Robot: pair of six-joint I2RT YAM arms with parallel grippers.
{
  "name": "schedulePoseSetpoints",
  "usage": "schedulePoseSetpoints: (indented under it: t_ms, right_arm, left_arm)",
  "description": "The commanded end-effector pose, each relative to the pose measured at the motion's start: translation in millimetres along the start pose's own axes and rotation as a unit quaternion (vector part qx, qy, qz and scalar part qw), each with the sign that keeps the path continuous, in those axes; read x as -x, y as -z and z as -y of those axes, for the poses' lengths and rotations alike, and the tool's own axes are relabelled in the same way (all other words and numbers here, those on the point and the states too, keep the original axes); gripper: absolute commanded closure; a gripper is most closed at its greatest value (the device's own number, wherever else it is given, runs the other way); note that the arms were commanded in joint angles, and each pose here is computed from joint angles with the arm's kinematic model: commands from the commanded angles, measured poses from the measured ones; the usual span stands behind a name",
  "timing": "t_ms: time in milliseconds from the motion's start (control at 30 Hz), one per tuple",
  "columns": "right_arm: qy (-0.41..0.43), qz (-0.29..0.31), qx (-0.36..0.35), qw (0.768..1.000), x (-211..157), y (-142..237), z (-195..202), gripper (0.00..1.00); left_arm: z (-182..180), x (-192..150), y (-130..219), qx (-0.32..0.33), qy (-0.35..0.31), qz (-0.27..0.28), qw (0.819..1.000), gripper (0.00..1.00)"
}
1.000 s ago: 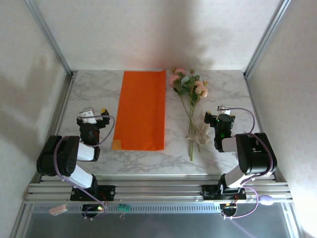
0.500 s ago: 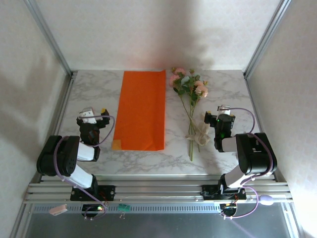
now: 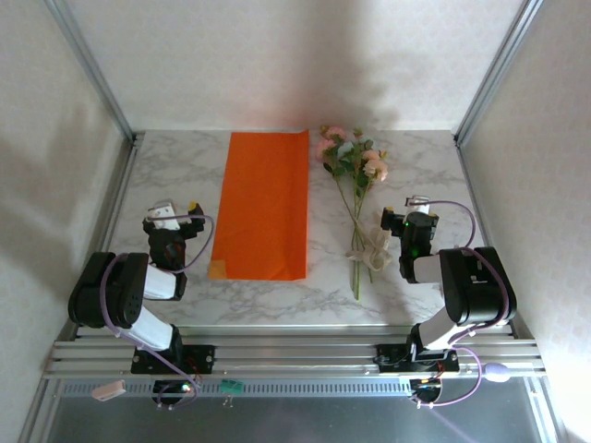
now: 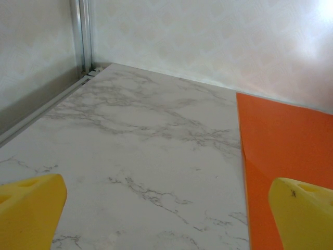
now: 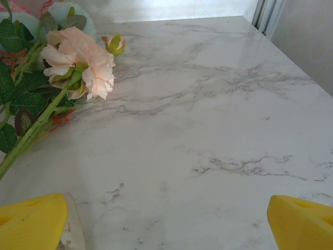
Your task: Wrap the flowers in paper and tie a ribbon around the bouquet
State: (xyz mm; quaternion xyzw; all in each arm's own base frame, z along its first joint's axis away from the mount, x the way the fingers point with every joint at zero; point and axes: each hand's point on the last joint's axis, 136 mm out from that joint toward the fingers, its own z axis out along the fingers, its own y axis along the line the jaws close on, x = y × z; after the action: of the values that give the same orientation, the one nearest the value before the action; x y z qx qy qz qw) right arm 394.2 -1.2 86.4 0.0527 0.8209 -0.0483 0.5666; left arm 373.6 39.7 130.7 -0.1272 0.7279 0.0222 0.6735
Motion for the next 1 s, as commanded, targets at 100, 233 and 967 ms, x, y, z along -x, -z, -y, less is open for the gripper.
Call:
schedulePoseSetpoints:
  t_ms: [100,233,967]
  right_arm:
    - [-0.012,0.021,-0.003,1.000,4,11,6,0.01]
    - [-0.012,0.065,-0.038,0.997,21,35,14,0.01]
    - [-0.275,-0.051,0.070,0.957,243,174,-25,0.01]
  left_arm:
    - [-4,5,5,0.005,-0.003,0.009,1.000,0.00]
    - [-8,27,11,0.035,-0.001,0.023,0.999,0.00]
    - [70,162,18,0.013,0.409,-0.148,0.900,0.00]
